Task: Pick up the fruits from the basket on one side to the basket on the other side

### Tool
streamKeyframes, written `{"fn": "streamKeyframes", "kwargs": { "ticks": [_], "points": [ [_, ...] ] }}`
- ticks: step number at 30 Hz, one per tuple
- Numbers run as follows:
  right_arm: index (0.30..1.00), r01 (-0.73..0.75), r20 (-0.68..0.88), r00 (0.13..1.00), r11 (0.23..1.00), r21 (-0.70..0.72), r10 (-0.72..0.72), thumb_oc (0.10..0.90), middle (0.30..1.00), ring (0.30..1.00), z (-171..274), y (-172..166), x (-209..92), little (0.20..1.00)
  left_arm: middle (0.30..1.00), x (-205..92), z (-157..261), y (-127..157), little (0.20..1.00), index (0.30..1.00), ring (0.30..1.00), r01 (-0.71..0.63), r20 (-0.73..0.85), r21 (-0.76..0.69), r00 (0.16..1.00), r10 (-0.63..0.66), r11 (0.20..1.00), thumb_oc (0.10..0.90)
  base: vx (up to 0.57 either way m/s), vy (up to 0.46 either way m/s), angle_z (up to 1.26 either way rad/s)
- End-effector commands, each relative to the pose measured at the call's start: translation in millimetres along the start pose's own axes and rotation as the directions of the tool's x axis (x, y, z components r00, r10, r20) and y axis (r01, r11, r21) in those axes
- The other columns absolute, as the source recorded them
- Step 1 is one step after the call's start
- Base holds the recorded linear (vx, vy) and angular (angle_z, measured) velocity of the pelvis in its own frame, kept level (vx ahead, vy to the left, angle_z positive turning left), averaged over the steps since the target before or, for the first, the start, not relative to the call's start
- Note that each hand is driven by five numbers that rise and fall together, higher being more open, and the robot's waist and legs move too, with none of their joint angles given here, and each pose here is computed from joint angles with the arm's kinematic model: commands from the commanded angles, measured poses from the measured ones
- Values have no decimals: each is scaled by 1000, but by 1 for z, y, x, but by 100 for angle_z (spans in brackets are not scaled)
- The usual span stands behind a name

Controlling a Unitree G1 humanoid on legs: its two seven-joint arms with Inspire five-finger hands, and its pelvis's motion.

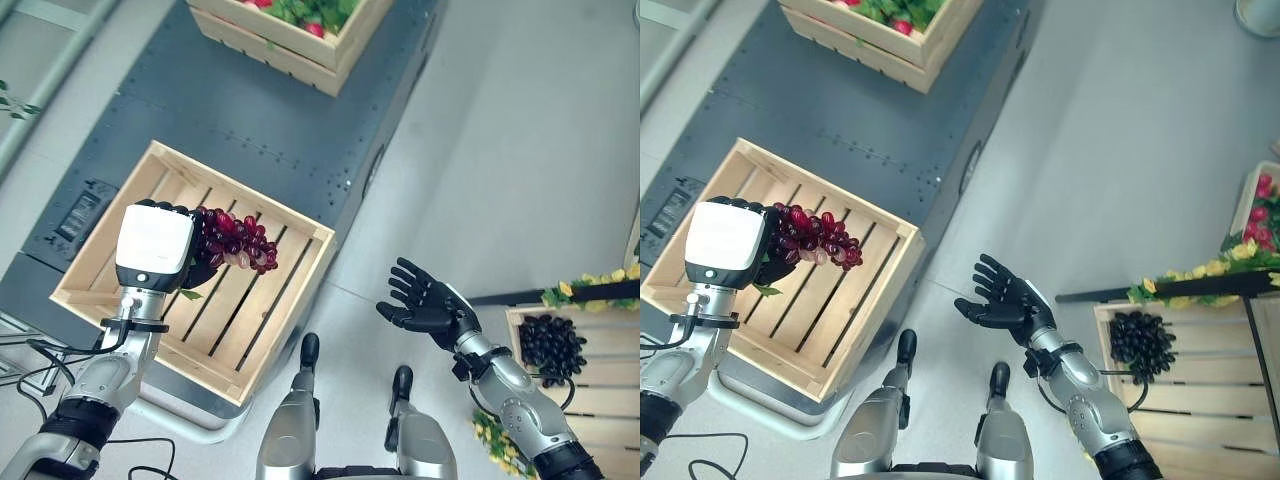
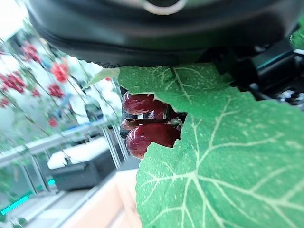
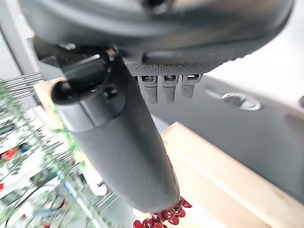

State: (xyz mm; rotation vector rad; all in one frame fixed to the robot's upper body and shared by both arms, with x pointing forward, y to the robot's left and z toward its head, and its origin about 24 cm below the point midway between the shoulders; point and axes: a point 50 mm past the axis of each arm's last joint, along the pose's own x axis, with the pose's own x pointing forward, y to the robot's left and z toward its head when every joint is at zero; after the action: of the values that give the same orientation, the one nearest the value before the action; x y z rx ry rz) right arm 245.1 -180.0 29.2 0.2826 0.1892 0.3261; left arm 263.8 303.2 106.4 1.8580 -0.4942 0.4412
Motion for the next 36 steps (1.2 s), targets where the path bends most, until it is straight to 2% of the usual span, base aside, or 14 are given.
{"fn": "streamKeyframes", "kwargs": {
  "ticks": [1,8,17,24,36],
  "points": [
    [900,-105,63,992,993,-57,109,800,900,900,4,12,-15,900,300,4,-17,14,300,300,300,-138,-29,42,990,139,990,400,68,-69,2],
    [900,-234,244,934,963,-133,260,800,900,900,58,36,-4,900,300,10,-3,22,300,300,300,-133,90,46,988,128,990,400,60,-79,7],
    [900,-316,304,871,914,-256,386,800,900,900,90,72,12,900,300,25,13,26,300,300,300,-137,169,-19,976,138,990,400,38,-51,5],
    [900,-344,276,858,884,-318,433,800,900,900,87,100,25,900,300,36,25,29,300,300,300,-122,202,-52,971,130,991,400,23,-9,4],
    [900,-487,133,837,834,-260,531,800,900,900,60,131,39,900,300,43,35,28,300,300,300,-107,220,-89,967,125,990,400,19,6,2]
  ]
}}
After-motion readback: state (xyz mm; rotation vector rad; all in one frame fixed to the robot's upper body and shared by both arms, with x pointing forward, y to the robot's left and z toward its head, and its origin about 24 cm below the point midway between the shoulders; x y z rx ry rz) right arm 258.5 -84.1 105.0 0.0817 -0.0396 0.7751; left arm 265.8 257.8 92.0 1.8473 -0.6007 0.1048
